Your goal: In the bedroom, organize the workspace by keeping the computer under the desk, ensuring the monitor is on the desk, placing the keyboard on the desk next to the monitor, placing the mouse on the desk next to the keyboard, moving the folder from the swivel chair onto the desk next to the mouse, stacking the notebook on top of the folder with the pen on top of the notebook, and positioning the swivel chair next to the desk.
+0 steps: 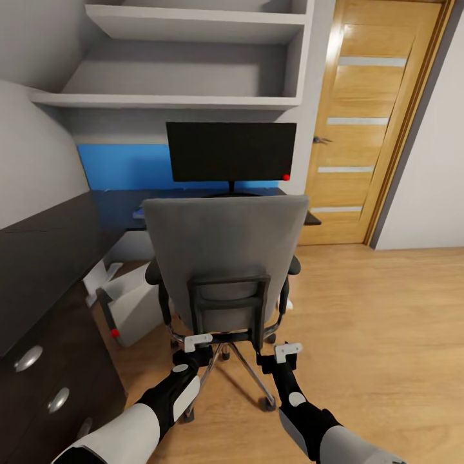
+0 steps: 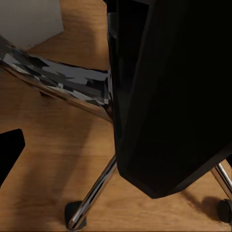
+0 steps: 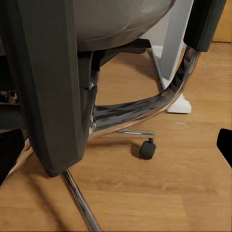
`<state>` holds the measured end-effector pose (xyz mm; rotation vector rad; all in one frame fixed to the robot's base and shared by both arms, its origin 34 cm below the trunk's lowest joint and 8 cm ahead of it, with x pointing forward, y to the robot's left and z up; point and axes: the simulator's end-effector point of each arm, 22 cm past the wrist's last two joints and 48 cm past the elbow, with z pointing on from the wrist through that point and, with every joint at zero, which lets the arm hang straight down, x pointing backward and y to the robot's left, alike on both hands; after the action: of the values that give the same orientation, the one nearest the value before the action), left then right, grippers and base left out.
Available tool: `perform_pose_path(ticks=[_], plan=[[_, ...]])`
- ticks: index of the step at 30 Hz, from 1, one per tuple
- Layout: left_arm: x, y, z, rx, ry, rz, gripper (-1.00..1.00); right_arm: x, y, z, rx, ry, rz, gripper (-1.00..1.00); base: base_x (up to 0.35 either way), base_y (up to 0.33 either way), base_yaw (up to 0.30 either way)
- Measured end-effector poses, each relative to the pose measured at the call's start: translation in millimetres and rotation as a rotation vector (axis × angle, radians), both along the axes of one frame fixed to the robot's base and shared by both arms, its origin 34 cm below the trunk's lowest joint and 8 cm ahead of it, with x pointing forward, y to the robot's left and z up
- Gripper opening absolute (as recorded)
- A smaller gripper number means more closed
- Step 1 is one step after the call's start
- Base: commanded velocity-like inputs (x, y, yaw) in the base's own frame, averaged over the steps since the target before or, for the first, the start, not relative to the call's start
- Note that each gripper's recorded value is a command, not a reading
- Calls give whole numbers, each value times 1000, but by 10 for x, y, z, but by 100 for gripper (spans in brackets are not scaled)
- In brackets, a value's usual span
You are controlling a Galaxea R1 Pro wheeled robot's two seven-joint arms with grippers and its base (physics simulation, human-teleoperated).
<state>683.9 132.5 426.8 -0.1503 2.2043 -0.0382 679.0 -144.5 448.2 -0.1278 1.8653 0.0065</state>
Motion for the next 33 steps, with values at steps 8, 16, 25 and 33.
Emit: perform_pose_path(ticks=[8, 16, 25, 33], plan=[[0, 2, -1, -1, 0, 1, 100, -1, -2, -3, 0, 1, -1, 100, 321, 0, 0], [0, 3, -2, 0, 0, 1, 100, -1, -2, -2, -2, 0, 1, 100, 321, 0, 0], [-1, 6, -5, -2, -1, 4, 100, 0, -8, -5, -1, 1, -1, 100, 285, 0, 0], [-1, 11, -13, -3, 0, 5, 100, 6, -25, -8, 4, 1, -8, 100, -45, 0, 0]])
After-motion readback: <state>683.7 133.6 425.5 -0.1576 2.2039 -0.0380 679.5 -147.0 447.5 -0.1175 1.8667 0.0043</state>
